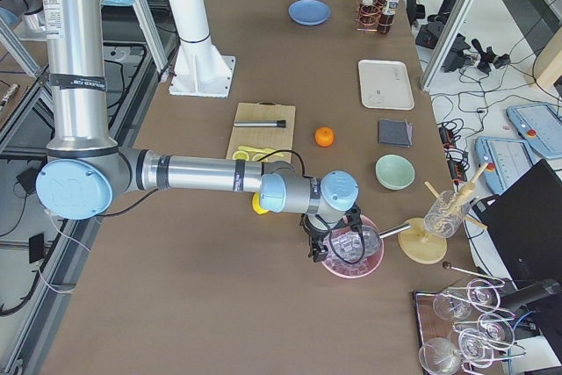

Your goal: Pick orange to plate

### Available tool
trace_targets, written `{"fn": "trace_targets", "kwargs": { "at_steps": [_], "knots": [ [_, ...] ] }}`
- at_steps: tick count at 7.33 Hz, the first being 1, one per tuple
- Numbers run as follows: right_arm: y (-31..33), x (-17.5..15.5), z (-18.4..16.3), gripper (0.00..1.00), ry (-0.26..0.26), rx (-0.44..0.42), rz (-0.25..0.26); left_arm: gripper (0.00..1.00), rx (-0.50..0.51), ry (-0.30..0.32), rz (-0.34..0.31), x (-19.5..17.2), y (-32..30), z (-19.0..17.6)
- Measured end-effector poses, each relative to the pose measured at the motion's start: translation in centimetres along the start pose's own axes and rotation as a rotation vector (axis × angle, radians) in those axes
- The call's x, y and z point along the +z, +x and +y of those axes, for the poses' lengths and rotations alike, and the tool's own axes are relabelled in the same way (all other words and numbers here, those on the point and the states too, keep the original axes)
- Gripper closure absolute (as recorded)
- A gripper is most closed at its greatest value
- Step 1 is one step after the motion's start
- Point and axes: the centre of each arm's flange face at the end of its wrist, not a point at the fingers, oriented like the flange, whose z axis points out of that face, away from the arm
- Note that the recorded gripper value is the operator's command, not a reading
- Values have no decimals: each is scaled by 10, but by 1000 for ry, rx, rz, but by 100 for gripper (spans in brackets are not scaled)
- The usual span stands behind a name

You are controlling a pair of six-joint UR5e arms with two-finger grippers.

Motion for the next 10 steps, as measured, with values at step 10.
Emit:
{"fn": "trace_targets", "kwargs": {
  "at_steps": [10],
  "knots": [
    [4,6,9,0,-10,10,-3,3,-46,-38,-15,92,46,-4]
  ]
}}
